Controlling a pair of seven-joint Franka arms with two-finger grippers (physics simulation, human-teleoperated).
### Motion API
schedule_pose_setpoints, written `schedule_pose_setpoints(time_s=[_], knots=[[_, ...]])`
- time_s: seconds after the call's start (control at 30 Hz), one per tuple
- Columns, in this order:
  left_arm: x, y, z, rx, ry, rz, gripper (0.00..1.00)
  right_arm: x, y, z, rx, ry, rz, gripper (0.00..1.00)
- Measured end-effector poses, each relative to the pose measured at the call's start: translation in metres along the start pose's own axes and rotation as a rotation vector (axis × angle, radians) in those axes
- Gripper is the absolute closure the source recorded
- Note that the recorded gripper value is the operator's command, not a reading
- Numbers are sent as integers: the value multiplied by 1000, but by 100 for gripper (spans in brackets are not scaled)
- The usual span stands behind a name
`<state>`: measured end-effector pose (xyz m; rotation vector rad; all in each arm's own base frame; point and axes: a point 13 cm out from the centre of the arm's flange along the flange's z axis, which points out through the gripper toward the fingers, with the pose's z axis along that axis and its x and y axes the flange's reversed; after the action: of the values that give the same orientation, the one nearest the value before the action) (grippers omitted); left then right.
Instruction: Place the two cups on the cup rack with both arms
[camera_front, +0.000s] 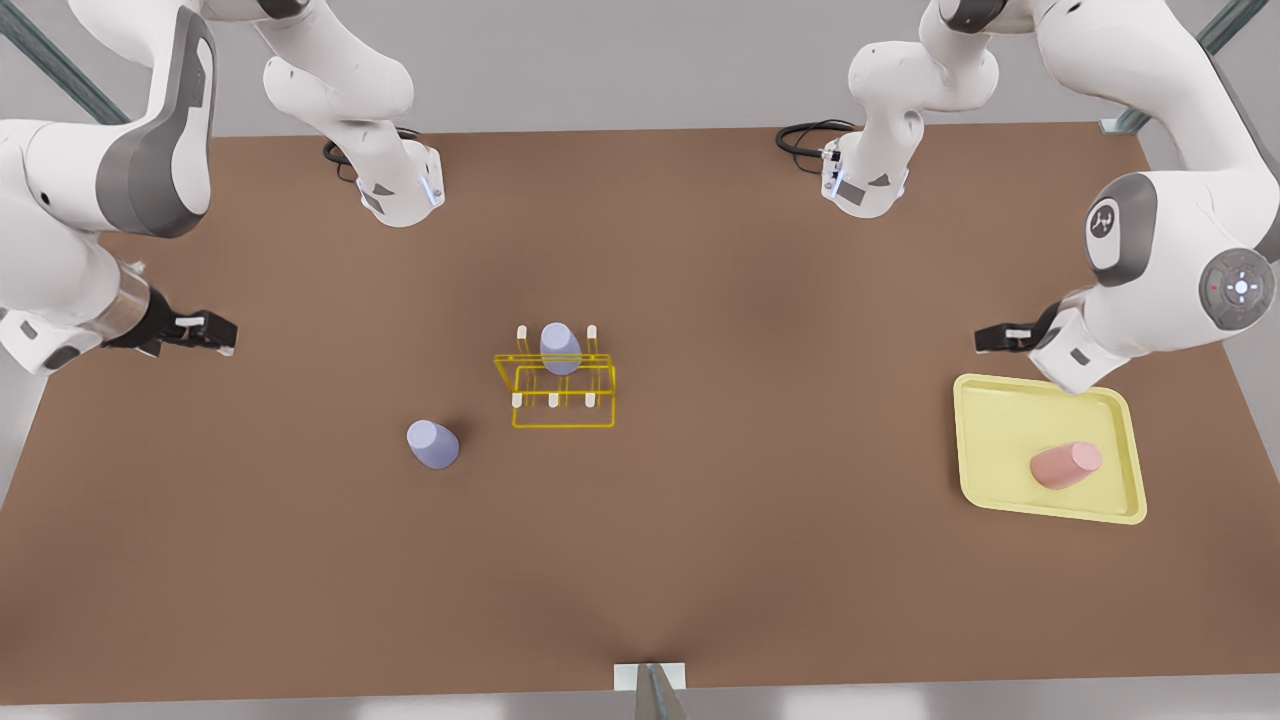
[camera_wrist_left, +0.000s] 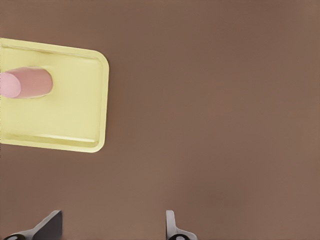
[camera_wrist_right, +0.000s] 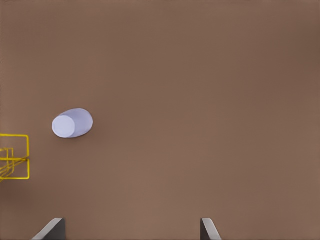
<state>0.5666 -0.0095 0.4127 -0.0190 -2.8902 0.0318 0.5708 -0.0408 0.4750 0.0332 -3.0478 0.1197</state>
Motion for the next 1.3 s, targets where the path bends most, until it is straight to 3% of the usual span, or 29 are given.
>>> schedule_pose_setpoints(time_s=[0.13,0.27,0.4,0.57,0.8,1.1,1.13,1.3], knots=[[-11,12,9,3,-6,-22,0,-16,2,11,-4,-18,-12,0],[-72,183,106,34,22,-199,0,-65,69,99,19,48,-138,0],[-109,270,167,16,-36,-175,0,-101,122,159,30,20,-204,0],[-133,266,205,-18,-93,-27,0,-115,160,231,22,-21,-227,0],[-153,270,245,-50,-127,109,0,-116,187,257,-22,-114,-203,0],[-156,279,300,-57,-82,212,0,-76,207,304,-40,-74,-191,0],[-156,280,302,-59,-81,220,15,-72,208,309,-40,-70,-189,0],[-157,282,301,-69,-84,256,16,-64,210,325,-44,-69,-178,0]])
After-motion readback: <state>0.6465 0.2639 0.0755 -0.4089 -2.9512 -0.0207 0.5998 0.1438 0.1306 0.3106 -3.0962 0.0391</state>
